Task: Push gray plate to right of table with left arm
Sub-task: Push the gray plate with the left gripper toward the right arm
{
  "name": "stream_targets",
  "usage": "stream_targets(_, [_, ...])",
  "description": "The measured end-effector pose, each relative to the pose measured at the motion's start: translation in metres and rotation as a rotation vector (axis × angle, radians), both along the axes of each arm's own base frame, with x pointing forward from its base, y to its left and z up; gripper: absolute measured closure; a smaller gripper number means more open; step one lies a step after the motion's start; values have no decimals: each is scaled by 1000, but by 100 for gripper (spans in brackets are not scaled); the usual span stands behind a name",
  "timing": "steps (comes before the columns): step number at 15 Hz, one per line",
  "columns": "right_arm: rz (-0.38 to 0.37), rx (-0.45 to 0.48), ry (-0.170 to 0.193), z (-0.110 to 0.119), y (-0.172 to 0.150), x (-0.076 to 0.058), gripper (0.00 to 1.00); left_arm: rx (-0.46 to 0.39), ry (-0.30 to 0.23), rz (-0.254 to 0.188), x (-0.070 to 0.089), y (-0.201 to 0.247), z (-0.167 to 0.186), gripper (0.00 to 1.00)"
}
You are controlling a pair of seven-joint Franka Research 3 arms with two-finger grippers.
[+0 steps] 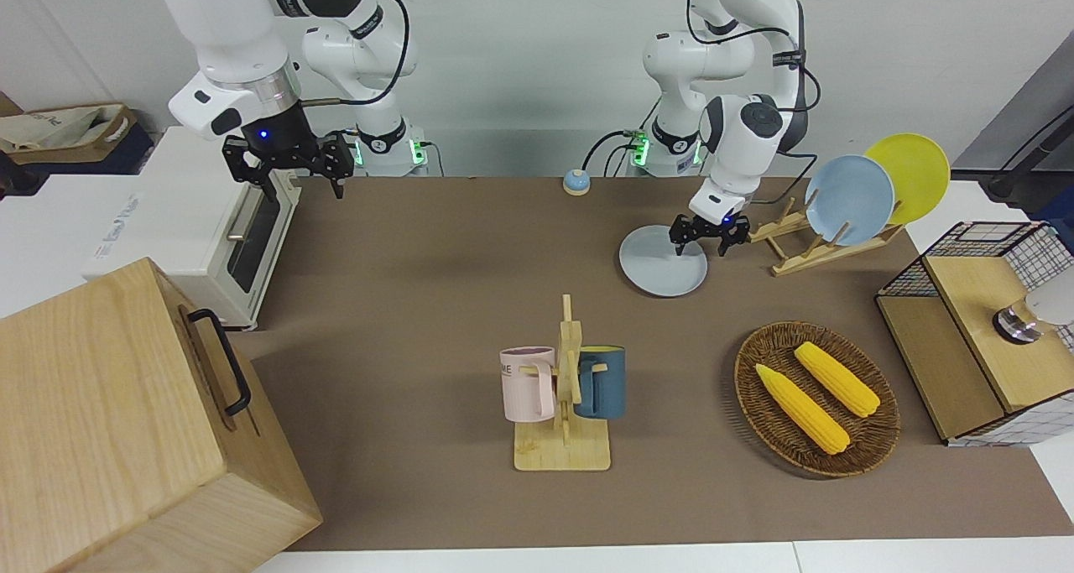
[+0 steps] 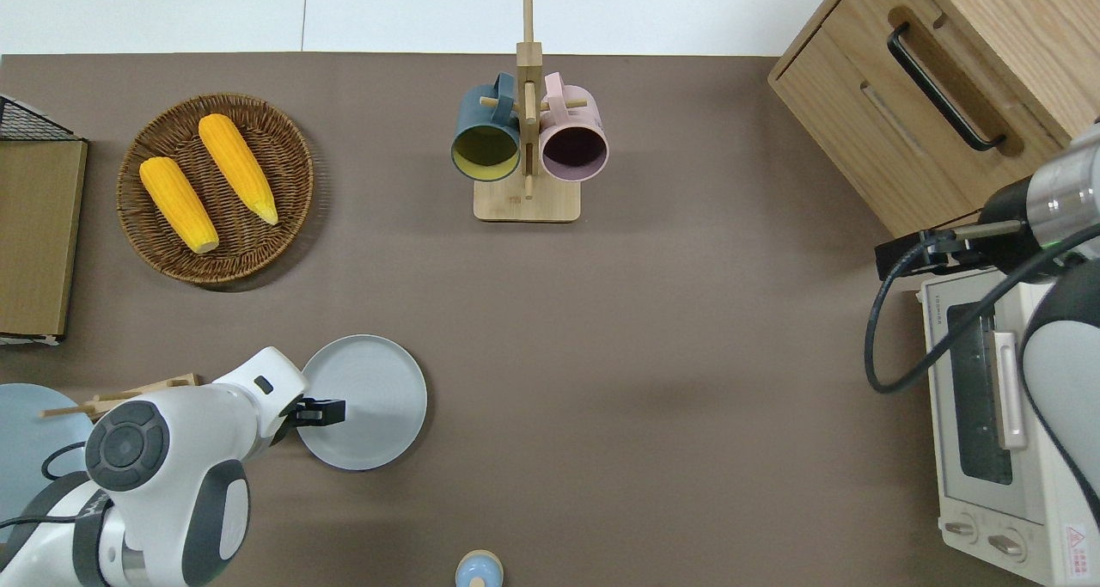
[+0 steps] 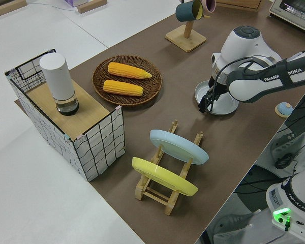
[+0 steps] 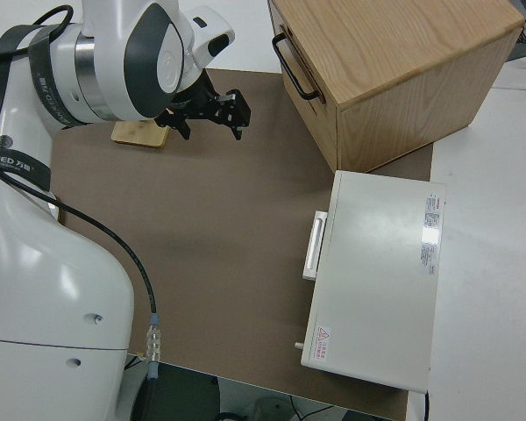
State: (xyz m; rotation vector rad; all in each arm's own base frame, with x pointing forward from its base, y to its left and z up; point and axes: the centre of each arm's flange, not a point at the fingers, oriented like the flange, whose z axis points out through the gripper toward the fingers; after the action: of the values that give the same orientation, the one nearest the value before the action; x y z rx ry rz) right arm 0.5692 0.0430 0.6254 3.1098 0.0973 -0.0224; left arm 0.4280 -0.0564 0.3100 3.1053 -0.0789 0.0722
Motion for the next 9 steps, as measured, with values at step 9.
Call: stream_targets(9, [0,0,0,0,0,0,1,-1,11,3,1,0,-12,15])
